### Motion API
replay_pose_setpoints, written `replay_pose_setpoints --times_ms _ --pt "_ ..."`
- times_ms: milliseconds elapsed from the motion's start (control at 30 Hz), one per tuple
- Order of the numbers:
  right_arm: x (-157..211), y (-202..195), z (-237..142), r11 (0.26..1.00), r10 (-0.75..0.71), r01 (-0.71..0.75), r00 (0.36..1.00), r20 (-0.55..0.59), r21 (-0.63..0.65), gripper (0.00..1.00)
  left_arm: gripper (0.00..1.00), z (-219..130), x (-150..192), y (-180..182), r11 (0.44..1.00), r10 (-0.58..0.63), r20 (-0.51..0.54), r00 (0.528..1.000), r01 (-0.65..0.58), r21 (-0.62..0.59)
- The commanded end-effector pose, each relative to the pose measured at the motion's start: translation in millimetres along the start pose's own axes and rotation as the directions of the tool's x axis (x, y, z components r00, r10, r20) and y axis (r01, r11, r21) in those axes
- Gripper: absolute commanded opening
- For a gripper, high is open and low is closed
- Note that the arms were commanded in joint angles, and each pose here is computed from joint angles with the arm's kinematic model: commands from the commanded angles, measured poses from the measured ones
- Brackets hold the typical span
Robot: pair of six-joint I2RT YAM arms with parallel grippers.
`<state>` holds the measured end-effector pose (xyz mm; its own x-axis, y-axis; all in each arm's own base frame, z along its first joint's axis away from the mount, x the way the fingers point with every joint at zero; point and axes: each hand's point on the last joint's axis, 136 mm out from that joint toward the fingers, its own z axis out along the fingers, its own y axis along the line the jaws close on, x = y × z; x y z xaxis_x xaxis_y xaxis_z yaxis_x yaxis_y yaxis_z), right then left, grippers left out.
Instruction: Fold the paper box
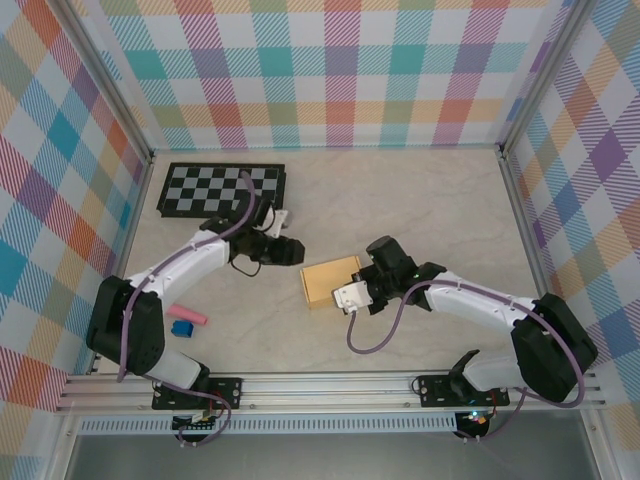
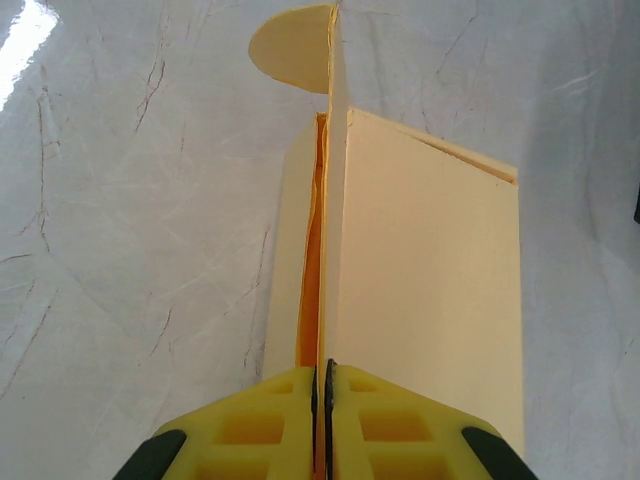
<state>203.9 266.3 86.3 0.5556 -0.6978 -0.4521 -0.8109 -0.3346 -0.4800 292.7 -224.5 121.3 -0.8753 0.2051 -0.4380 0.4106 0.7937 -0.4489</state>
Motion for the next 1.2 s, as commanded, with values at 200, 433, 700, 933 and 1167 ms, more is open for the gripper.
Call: replay_pose_setpoints --times_ms 200,433,700,933,1167 --pt "-6 24 8 0.990 0.062 -0.055 0.997 0.055 -0.131 0.20 0.84 -3 -40 -24 0.755 0.645 0.277 0.712 -0.650 -0.088" --pt "-7 29 16 0.965 0.146 -0.133 0.988 0.044 -0.226 0.19 0.79 19 -70 -23 0.810 0.572 0.305 0.762 -0.584 -0.059" --pt "-21 25 4 0.889 0.309 -0.273 0.950 0.041 -0.366 0.14 0.79 -5 -82 -4 0.863 0.491 0.389 0.780 -0.495 -0.096" --pt "-18 32 15 0.772 0.435 -0.402 0.899 -0.052 -0.492 0.14 0.81 -46 -30 -27 0.714 0.651 0.460 0.603 -0.693 -0.103" --pt "-21 12 12 0.593 0.639 -0.588 0.760 -0.122 -0.550 0.15 0.84 -57 50 -50 0.470 0.821 0.416 0.392 -0.877 -0.101"
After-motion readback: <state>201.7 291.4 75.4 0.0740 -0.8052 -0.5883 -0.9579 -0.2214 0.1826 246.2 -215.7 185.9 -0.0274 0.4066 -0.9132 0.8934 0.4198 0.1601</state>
